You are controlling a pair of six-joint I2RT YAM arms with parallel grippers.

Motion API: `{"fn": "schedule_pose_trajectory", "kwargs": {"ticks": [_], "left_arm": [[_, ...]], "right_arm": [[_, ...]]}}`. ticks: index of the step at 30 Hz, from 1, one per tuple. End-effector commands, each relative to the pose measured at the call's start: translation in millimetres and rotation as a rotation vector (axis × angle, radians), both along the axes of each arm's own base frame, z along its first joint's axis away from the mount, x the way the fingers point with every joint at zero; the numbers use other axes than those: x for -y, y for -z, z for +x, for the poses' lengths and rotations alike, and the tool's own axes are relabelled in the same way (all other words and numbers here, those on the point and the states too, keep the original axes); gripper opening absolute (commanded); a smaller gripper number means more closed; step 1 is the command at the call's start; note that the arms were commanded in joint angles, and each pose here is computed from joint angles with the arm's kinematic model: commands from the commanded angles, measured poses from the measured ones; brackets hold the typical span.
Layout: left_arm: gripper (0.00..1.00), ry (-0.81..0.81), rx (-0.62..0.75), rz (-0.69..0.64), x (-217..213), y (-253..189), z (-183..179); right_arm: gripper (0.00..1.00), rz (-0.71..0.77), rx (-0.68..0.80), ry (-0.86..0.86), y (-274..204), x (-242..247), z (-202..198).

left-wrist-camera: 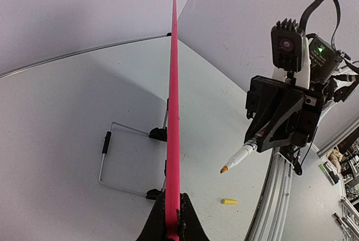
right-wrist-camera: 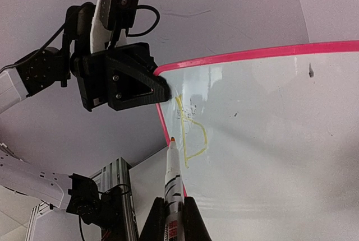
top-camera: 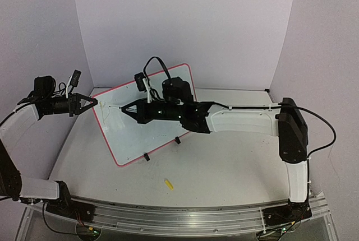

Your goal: Write a sentence on the whiteboard

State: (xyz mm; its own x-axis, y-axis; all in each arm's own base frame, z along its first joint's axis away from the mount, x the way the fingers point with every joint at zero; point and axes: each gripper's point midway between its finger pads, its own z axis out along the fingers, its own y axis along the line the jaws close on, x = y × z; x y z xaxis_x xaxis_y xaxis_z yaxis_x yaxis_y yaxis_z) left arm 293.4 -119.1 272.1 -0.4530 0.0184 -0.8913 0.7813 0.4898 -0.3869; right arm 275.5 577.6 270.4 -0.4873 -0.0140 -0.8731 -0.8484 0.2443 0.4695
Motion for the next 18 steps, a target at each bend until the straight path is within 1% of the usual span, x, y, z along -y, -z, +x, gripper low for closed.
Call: {"fn": "schedule_pose_trajectory", "kwargs": {"ticks": [1,18], "left_arm": [[0.0,0.01,-0.048,0.003,4.9,5.6,-5.4],[0.0,0.011,-0.05,0.002,5.2,5.7,-5.8]], "right_arm": [[0.0,0.04,0.038,0.034,-17.0,-3.5,13.2],[0.0,0.009,0.008,0.075,1.2,-11.7,30.1]]}}
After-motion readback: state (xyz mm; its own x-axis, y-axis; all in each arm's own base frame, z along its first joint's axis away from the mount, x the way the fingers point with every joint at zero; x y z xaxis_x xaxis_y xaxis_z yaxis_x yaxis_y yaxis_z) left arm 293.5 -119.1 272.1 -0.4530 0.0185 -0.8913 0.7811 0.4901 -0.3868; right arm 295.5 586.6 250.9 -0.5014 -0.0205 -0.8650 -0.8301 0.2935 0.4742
